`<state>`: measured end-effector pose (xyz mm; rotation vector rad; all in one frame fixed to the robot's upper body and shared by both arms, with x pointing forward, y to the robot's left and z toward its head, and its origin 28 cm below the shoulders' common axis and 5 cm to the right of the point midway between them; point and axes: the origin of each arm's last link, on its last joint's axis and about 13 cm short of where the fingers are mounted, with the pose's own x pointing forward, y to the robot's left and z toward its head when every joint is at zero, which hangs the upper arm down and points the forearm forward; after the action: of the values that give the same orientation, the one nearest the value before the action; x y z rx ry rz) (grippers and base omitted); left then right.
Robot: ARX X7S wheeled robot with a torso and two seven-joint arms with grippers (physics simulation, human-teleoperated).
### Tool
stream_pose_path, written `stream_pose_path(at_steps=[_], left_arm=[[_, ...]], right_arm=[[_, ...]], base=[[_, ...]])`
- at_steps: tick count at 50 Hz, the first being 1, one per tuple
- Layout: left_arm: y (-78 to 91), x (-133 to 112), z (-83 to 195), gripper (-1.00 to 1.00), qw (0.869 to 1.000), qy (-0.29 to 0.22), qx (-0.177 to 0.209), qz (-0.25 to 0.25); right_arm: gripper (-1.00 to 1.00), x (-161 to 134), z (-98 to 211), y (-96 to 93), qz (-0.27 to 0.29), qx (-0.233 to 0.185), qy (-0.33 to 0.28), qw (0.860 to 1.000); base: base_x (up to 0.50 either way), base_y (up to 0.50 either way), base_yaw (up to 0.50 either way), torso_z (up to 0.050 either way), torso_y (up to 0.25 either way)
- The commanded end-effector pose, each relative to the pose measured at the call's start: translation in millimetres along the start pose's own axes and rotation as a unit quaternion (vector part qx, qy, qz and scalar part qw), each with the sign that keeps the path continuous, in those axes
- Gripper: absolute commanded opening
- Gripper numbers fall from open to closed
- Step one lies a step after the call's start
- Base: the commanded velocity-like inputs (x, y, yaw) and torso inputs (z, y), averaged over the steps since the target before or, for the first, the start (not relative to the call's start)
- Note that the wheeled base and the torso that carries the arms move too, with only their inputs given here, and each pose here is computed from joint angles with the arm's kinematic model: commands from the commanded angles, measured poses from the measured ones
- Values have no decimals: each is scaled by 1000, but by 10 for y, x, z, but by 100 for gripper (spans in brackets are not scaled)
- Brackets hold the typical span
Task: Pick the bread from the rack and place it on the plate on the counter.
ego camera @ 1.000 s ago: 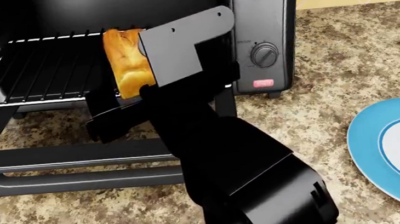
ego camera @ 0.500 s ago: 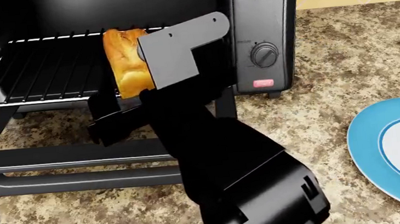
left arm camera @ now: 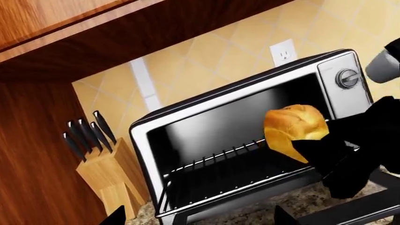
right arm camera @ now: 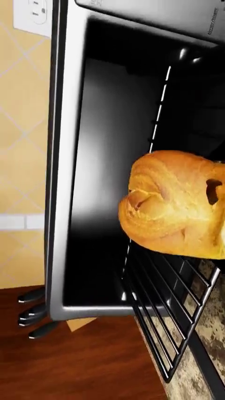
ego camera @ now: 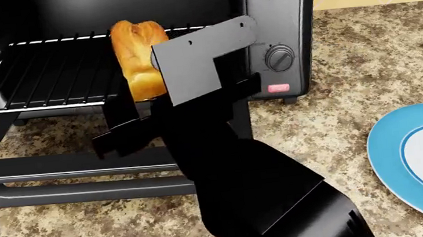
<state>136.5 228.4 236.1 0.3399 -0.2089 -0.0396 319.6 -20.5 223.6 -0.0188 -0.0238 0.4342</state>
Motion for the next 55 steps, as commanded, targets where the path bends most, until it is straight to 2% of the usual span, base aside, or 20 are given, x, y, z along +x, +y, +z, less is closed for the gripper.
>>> stream_pose_path(at_steps=[1, 9, 18, 27, 33, 39, 55], left_arm=[[-18, 14, -7, 100, 1000, 3, -2, -2], [-23, 21, -8, 100, 1000, 3, -2, -4], [-29, 28, -6, 100, 1000, 2, -3, -5], [-39, 38, -5, 100, 1000, 2, -1, -7], [-54, 52, -4, 100, 1000, 2, 0, -11], [-60, 57, -7, 100, 1000, 3, 0, -12], [-82, 99, -10, 100, 1000, 4, -4, -19]], right_arm=[[-100, -400, 129, 42, -4, -21, -56, 998], [-100, -713, 96, -18, -28, -32, -69, 997], [-100, -971, 151, -210, -81, -45, -76, 993], [-100, -1158, 153, -379, -133, -41, -80, 987], [-100, -1324, 201, -463, -181, -37, -81, 979], [-100, -1410, 174, -658, -237, -29, -71, 968], [-100, -1595, 0, -1030, -320, -4, -28, 947]], base=[[0, 0, 0, 0, 0], [0, 0, 0, 0, 0], [0, 0, 0, 0, 0], [0, 0, 0, 0, 0], [0, 0, 0, 0, 0], [0, 0, 0, 0, 0], [0, 0, 0, 0, 0]])
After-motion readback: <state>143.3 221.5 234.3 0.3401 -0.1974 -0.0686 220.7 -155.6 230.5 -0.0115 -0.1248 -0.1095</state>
